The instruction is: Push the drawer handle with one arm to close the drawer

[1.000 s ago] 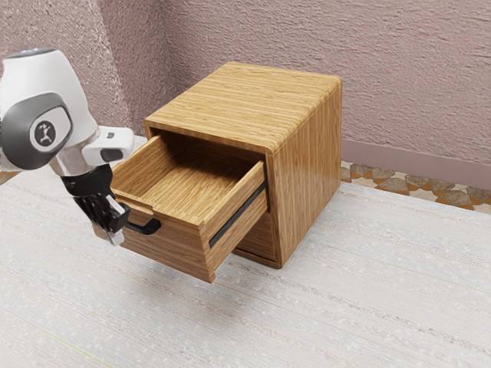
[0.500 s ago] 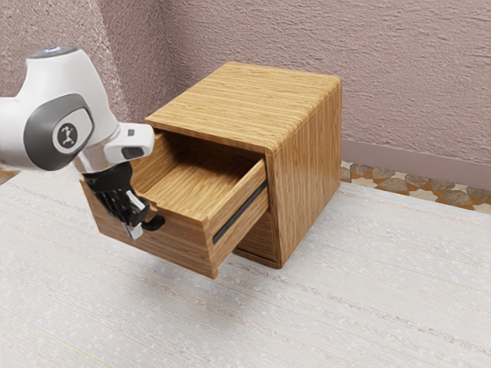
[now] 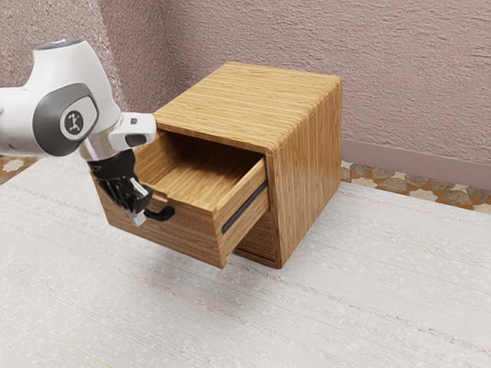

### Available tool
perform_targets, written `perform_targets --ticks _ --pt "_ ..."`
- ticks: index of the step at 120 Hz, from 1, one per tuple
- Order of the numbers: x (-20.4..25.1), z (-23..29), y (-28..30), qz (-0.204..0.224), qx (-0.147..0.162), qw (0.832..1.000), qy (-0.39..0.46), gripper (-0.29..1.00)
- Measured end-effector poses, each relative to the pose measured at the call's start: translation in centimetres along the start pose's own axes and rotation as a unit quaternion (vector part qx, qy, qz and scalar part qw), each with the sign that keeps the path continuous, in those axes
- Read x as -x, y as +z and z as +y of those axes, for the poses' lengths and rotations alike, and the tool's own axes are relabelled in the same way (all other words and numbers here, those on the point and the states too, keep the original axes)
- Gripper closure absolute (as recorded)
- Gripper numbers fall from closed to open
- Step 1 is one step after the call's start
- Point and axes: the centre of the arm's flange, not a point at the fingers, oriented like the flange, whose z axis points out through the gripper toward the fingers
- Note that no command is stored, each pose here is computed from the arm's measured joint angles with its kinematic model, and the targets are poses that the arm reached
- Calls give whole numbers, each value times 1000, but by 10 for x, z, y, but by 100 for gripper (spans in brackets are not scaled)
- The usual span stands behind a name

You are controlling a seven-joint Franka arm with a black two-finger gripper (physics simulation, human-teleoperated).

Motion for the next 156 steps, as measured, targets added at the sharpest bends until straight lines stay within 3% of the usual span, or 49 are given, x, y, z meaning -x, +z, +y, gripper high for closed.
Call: perform_targets --ticks 156 --pt "-89 -25 11 1 18 1000 15 78"
